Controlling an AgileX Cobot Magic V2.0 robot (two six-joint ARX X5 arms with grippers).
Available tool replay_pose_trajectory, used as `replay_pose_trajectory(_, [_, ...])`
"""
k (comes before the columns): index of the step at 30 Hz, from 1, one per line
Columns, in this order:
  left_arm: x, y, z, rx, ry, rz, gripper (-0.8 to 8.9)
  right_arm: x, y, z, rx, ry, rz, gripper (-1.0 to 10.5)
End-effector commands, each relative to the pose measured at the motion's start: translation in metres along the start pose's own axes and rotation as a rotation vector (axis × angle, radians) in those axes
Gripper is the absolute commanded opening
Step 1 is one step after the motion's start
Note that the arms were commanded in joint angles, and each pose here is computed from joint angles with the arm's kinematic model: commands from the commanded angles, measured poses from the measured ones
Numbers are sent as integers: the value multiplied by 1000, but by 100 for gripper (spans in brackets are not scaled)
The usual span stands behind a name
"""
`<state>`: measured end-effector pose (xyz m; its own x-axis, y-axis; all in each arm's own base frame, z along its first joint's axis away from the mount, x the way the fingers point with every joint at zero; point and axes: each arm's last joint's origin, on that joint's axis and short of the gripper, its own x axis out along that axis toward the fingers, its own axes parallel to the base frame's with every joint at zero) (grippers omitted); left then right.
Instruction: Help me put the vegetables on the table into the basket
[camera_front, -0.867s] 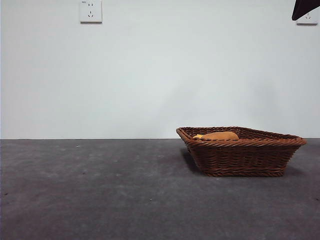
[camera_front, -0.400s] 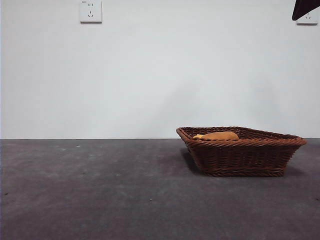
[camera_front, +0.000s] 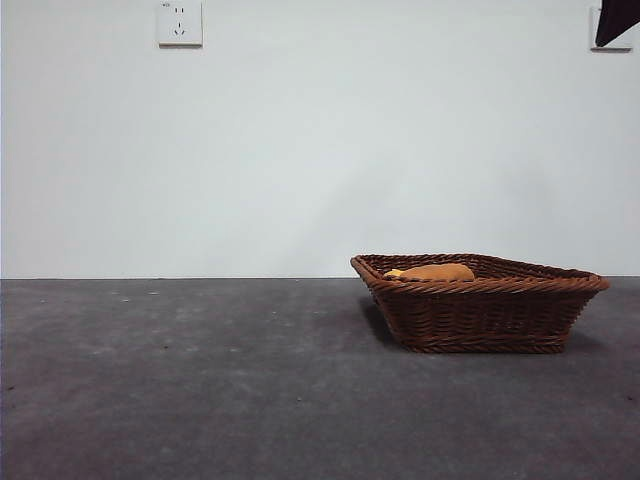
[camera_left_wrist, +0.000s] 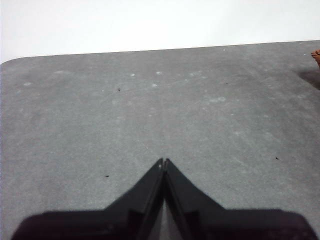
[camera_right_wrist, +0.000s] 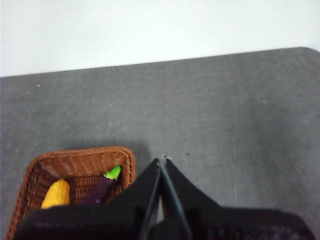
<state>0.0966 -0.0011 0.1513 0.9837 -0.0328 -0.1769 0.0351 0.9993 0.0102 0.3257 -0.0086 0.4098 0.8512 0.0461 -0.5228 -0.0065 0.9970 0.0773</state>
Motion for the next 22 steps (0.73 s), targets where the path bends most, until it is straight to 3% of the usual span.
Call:
replay_pose_trajectory(1, [1,0,-3,10,6,0,-3,-29,3,2,3,-33,0,0])
replay_pose_trajectory(6, [2,0,-4,10,16,0,-3,-87,7,-6,-5,-126,7,0])
replay_pose_trajectory(11, [2,0,-4,9,26,-1,-3,-126,8,-37,-16,-277,10,0])
replay_pose_trajectory(17, [3,0,-5,9,34,-1,-3,-144,4,-102,-30,-426,-83,0])
replay_pose_trajectory(22, [3,0,-5,9,35,-1,-3,-145,1,-167,-33,-497,-84,0])
